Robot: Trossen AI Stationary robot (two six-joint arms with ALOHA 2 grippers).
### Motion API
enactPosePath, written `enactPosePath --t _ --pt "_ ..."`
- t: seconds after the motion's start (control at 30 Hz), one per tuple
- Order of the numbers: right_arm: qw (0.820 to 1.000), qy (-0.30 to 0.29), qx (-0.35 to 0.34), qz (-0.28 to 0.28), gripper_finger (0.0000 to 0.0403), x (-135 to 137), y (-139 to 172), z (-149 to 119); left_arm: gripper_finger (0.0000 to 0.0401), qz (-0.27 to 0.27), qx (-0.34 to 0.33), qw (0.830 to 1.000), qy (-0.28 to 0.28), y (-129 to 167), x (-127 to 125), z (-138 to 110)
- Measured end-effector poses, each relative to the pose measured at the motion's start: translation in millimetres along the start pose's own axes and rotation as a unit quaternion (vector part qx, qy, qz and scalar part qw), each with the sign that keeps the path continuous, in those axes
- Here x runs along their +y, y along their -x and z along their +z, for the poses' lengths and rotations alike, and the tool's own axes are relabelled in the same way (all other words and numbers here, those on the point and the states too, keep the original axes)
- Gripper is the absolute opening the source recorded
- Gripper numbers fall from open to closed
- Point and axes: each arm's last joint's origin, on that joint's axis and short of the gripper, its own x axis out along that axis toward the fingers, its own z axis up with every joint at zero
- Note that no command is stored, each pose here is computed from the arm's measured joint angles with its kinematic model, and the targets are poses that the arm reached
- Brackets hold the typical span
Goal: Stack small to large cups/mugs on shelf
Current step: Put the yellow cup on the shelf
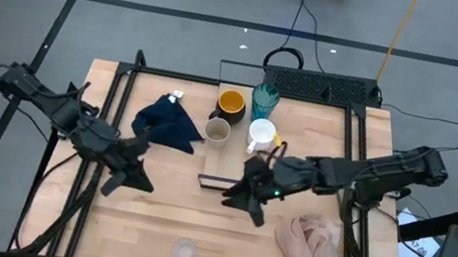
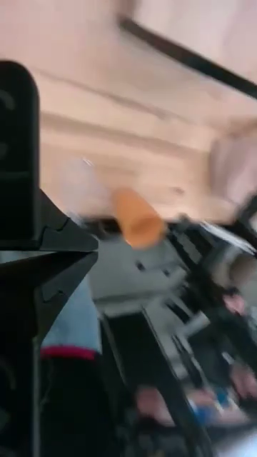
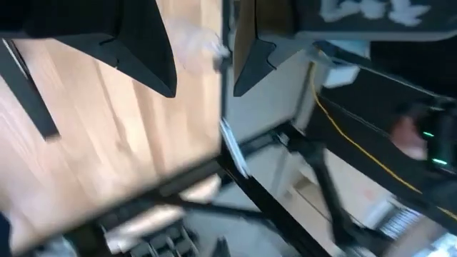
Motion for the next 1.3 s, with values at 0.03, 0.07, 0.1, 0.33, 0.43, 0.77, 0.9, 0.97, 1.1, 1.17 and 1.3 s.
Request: enactPosePath --t 0.03,0.07,0.1,0.33,0.43,0.77,0.9,0.97,1.1,1.17,1.3 --pt "1.0 -0.007 0.016 -0.01 0.0128 2 -1 -1 0.001 0.013 0.016 1.0 0.001 0 3 -3" --pt "0.999 -0.016 0.032 -0.016 0.0128 3 -2 -3 0.001 0.025 0.034 0.999 0.004 1 5 -6" --pt "0.999 -0.026 0.041 -0.017 0.0128 6 -3 -5 0.001 0.037 0.05 0.998 0.01 1 8 -8" --pt "0.988 -0.118 0.1 0.022 0.0128 33 -9 -31 0.001 0.069 0.076 0.994 -0.021 2 15 -14" --pt "0.983 -0.134 0.122 0.027 0.0128 42 -14 -44 0.001 0.083 0.062 0.994 -0.043 1 15 -13" --pt "0.978 -0.048 0.201 -0.038 0.0128 29 -49 -85 0.001 0.101 0.045 0.993 -0.051 2 19 -9" --pt "0.967 -0.044 0.244 -0.06 0.0128 25 -55 -100 0.001 0.102 0.046 0.992 -0.051 2 19 -9" --pt "0.963 -0.057 0.254 -0.074 0.0128 23 -55 -103 0.001 0.102 0.046 0.992 -0.051 2 19 -9" --pt "0.956 -0.068 0.269 -0.099 0.0124 24 -51 -99 0.001 0.108 0.044 0.992 -0.055 2 20 -10" --pt "0.959 -0.062 0.262 -0.089 0.0119 37 -48 -86 0.001 0.114 0.04 0.99 -0.067 2 20 -9" --pt "0.968 -0.003 0.238 -0.082 0.0099 72 -40 -61 0.001 0.124 0.034 0.988 -0.086 2 21 -9"
